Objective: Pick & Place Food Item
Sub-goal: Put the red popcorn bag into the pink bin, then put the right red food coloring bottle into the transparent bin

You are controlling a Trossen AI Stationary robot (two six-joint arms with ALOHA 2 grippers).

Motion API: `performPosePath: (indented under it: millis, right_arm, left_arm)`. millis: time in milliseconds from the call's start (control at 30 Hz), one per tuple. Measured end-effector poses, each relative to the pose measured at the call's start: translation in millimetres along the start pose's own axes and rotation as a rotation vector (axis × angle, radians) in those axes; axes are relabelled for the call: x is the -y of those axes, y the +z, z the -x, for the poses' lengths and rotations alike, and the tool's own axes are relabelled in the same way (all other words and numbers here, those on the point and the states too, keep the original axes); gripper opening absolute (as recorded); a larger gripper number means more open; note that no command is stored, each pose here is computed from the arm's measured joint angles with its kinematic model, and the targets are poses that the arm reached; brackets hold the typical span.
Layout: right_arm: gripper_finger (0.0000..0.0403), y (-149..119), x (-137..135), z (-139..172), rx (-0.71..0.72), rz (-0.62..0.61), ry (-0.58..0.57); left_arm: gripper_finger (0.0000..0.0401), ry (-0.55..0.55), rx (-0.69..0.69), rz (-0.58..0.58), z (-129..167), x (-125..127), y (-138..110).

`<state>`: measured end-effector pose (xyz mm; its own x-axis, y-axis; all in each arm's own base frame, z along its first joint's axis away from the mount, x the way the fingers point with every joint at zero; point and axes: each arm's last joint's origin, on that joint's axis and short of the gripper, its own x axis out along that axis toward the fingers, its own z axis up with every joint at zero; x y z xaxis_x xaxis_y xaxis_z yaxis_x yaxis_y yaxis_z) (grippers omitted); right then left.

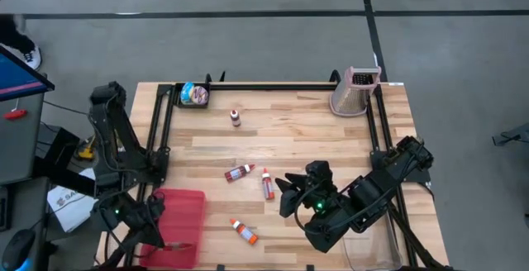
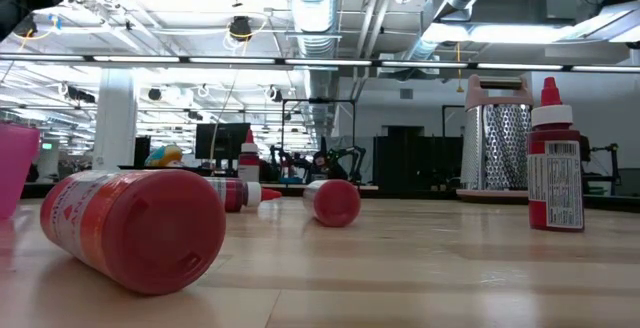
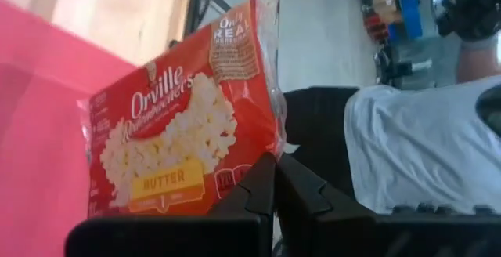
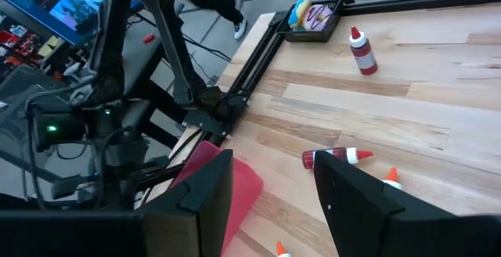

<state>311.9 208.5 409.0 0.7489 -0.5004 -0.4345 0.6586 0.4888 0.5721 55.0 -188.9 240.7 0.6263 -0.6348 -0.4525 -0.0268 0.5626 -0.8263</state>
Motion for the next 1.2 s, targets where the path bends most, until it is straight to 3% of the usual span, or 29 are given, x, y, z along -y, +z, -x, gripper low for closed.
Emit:
performPosePath:
  millis: [300,833,1000,1200]
  right_arm:
    - [0.0172,-0.5,-0.8,0.0,-0.018,-0.008,0.005]
    - [0.0172,-0.9,-2.1,0.0,-0.03,-0.021,0.013]
    - [0.0172,-0.6,-2.0,-0.5,-0.029,-0.022,0.011]
    - [0.0172,-0.5,-2.0,-0.6,-0.029,-0.022,0.011]
  left_arm:
    - [0.0011,0.06,0.063,0.017,-2.3,-20.2,-4.9]
    - [0.0196,0.154,0.099,-0.068,39.6,-40.5,18.3]
    - [0.0222,0.126,0.208,-0.152,56.9,-43.9,32.1]
    - [0.0223,0.121,0.297,-0.206,65.6,-45.6,46.1]
